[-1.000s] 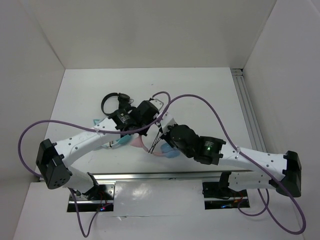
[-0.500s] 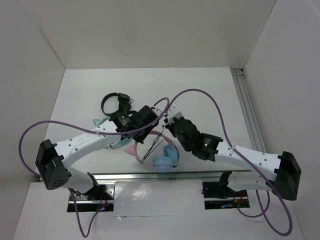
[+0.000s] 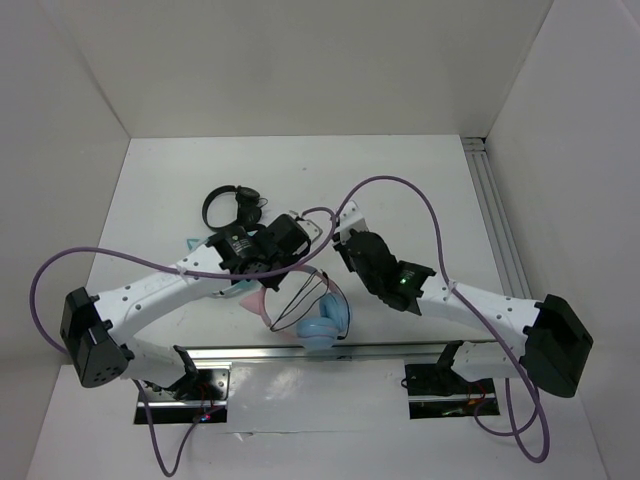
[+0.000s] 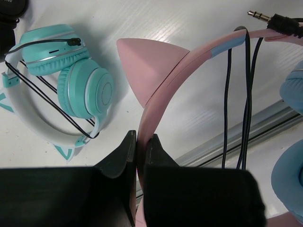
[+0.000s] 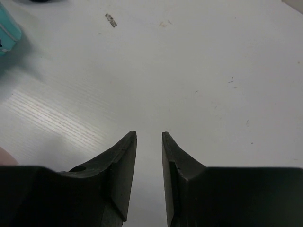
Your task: Wrap the headphones
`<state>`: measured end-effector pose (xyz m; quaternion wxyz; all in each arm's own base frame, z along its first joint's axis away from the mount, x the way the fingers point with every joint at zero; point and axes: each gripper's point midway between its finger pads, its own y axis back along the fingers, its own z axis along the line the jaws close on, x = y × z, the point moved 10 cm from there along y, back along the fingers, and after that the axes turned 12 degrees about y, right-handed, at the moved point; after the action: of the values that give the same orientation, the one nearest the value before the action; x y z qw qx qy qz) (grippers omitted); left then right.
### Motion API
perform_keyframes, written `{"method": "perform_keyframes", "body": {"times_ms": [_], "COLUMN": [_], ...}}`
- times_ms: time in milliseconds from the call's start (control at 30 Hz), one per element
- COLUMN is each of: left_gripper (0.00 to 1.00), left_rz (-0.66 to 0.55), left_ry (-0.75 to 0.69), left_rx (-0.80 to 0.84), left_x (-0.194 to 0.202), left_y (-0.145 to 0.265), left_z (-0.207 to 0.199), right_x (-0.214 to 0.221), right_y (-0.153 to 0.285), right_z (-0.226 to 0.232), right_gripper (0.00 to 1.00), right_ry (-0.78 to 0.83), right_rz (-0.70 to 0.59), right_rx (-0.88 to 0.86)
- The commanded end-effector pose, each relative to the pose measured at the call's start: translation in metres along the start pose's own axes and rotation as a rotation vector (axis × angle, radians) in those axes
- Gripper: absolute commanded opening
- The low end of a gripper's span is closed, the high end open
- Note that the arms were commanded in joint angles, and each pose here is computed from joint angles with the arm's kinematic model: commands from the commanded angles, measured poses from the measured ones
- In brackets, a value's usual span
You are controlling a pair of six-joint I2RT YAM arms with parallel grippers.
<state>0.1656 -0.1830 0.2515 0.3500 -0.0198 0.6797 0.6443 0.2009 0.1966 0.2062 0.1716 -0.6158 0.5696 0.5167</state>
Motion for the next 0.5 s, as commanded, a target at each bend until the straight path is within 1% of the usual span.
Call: {"method": "perform_keyframes", "body": {"times_ms": [0, 67, 100, 133, 167, 200, 233, 267, 333, 400, 433, 467], "left_gripper": [0.00, 0.00, 0.00, 0.00, 0.00, 0.00, 0.00, 0.00, 0.00, 0.00, 0.00, 0.00], "left_rz": [-0.032, -0.051, -0.052, -0.082, -0.086, -0.087, -0.106, -0.116, -0.130, -0.161, -0.170, -0.193], "left_ry": [0.048, 0.076, 0.100, 0.123, 0.146, 0.176, 0.200, 0.228, 0.255, 0.305, 0.308, 0.322], "left_rx": [0.071, 0.102, 0.107, 0.118, 0.124, 0.126, 0.128, 0.134, 0.111, 0.082, 0.072, 0.064], "left_x": [-0.010, -0.014, -0.017, -0.022, -0.023, -0.025, -0.030, -0.032, -0.038, -0.044, -0.047, -0.051], "left_y": [-0.001, -0.002, -0.006, -0.006, -0.009, -0.012, -0.017, -0.017, -0.024, -0.030, -0.034, -0.035], "left_z": [-0.004, -0.006, -0.005, -0.008, -0.006, -0.009, -0.009, -0.011, -0.013, -0.012, -0.012, -0.009], "right_x": [-0.017, -0.022, -0.028, -0.032, -0.037, -0.040, -0.046, -0.044, -0.047, -0.047, -0.048, -0.046], "right_y": [0.002, 0.006, 0.010, 0.016, 0.021, 0.025, 0.033, 0.036, 0.046, 0.055, 0.063, 0.067], "right_z": [-0.005, -0.010, -0.012, -0.016, -0.018, -0.020, -0.024, -0.025, -0.031, -0.037, -0.044, -0.047], "right_gripper": [0.40, 0.49, 0.58, 0.60, 0.84, 1.00, 1.00, 1.00, 1.00, 1.00, 1.00, 1.00], "right_ry": [-0.119, -0.158, -0.176, -0.195, -0.208, -0.212, -0.241, -0.253, -0.283, -0.328, -0.356, -0.373], "right_rz": [-0.068, -0.075, -0.090, -0.110, -0.119, -0.130, -0.154, -0.142, -0.161, -0.155, -0.172, -0.160], "right_rx": [0.016, 0.018, 0.006, -0.004, -0.018, -0.028, -0.035, -0.038, -0.037, -0.007, 0.024, 0.048]}}
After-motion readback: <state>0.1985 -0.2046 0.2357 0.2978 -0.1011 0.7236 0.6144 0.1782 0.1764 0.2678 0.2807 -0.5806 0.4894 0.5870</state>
